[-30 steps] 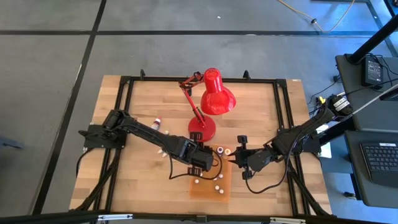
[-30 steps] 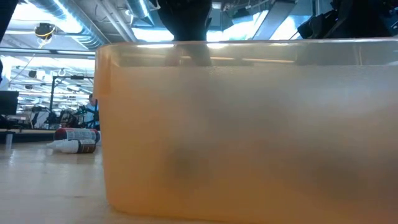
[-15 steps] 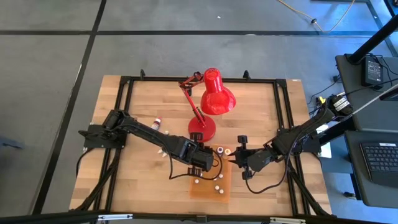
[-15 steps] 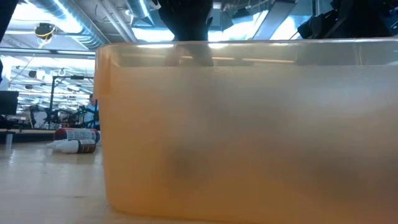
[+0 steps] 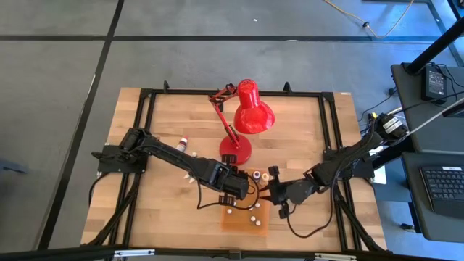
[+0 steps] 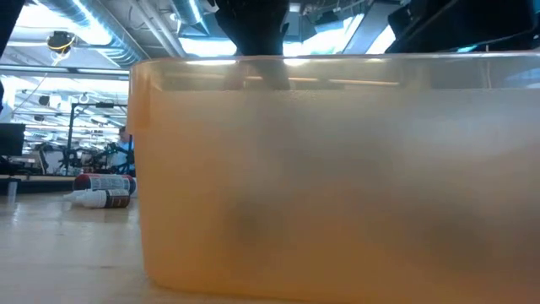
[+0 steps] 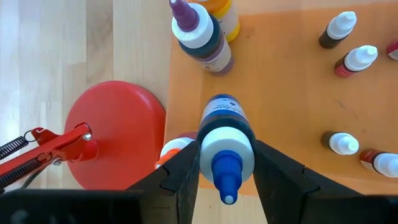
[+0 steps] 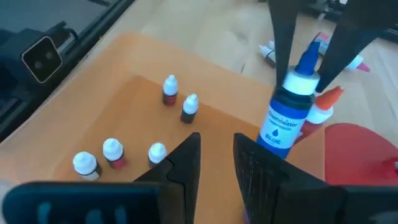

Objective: Pick & Place food coloring
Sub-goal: Put the large blue food coloring bottle into the orange bin, then adjust the large blue food coloring bottle in the orange bin

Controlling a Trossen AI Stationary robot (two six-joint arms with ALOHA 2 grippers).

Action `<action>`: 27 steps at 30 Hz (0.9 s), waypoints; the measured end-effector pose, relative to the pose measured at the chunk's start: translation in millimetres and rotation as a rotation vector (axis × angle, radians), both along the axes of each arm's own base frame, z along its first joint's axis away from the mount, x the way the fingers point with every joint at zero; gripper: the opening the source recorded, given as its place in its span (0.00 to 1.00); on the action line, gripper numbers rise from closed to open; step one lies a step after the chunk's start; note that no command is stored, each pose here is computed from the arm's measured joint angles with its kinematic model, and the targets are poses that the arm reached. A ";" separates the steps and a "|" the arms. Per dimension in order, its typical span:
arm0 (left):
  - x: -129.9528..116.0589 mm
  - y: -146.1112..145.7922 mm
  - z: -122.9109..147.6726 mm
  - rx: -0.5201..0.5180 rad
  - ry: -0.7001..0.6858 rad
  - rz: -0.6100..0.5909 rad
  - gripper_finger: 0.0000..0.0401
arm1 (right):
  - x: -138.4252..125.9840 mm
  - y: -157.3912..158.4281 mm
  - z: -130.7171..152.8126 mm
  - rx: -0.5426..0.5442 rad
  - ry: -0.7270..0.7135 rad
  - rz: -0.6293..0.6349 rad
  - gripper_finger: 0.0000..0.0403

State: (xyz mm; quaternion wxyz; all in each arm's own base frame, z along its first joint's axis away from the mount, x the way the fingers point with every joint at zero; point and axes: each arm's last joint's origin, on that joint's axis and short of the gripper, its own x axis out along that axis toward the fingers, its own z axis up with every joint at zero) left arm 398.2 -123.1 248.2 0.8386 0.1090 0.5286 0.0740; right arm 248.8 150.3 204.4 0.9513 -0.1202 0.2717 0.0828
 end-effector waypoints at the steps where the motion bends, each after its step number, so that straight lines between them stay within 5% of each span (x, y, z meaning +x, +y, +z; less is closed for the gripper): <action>1: 0.1 0.0 0.0 -0.001 -0.001 0.001 0.34 | 0.3 0.2 0.5 0.004 -0.006 -0.001 0.25; 27: 2.7 8.2 0.4 -0.015 -0.007 0.034 0.43 | 10.5 7.5 -19.5 -0.003 0.037 0.030 0.25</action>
